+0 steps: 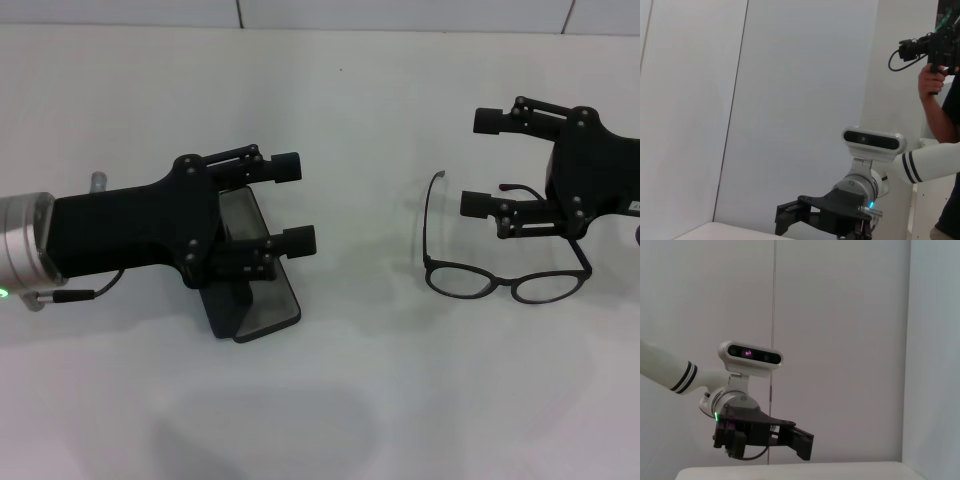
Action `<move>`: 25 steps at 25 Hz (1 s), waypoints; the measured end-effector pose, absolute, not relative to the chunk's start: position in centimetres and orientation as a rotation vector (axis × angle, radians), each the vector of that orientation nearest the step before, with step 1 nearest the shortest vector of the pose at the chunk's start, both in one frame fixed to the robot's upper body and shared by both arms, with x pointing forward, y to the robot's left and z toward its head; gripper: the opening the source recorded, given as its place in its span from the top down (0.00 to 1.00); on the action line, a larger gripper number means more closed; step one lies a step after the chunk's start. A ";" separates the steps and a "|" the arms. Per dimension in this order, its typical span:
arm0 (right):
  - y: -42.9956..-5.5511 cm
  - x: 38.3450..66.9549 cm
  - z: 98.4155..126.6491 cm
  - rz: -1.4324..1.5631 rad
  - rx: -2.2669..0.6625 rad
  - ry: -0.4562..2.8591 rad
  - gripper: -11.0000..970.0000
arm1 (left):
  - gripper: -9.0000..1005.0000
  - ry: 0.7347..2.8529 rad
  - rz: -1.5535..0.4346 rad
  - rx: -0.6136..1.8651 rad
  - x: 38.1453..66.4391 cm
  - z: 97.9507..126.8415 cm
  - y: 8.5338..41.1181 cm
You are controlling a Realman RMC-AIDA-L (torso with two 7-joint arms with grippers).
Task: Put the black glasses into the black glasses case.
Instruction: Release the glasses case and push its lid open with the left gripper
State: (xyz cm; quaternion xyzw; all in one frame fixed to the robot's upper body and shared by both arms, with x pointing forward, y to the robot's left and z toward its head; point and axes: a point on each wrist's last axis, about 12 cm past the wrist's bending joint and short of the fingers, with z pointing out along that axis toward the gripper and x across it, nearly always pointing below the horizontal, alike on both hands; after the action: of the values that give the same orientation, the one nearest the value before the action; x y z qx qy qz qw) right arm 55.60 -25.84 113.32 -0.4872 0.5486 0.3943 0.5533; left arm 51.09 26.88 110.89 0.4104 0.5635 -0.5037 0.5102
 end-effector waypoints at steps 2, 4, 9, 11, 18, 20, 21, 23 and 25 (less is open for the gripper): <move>-25.8 55.6 113.3 0.931 -1.151 1.297 0.10 | 0.19 1.356 -1.212 0.990 51.1 110.9 26.9; -25.8 55.6 113.3 0.930 -1.151 1.297 0.10 | 0.19 1.355 -1.211 0.988 51.1 110.9 26.9; -25.8 55.7 113.3 0.927 -1.150 1.299 0.10 | 0.19 1.357 -1.209 0.985 51.2 110.9 26.9; -25.9 55.7 113.3 0.925 -1.150 1.300 0.10 | 0.19 1.366 -1.213 0.977 51.2 110.9 26.9; -27.3 55.9 113.6 0.866 -1.080 1.315 0.10 | 0.19 1.566 -1.257 0.827 53.1 112.6 28.5; -27.7 55.9 113.6 0.847 -1.054 1.323 0.10 | 0.19 1.718 -1.219 0.771 54.3 113.1 28.9; -27.8 55.9 113.6 0.844 -1.051 1.325 0.10 | 0.19 1.800 -1.185 0.752 54.8 113.4 29.2; -27.8 55.9 113.5 0.842 -1.050 1.327 0.10 | 0.19 1.911 -1.127 0.736 55.5 114.2 29.4; -27.9 55.8 113.5 0.841 -1.050 1.330 0.10 | 0.19 1.973 -1.091 0.732 55.8 114.8 29.6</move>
State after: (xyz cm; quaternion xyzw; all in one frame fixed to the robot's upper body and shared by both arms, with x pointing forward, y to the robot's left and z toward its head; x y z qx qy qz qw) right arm 55.85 -27.87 113.49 -0.4503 0.5702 0.3607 0.5848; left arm 55.82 29.56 114.78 0.2860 0.7713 -0.4266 0.3760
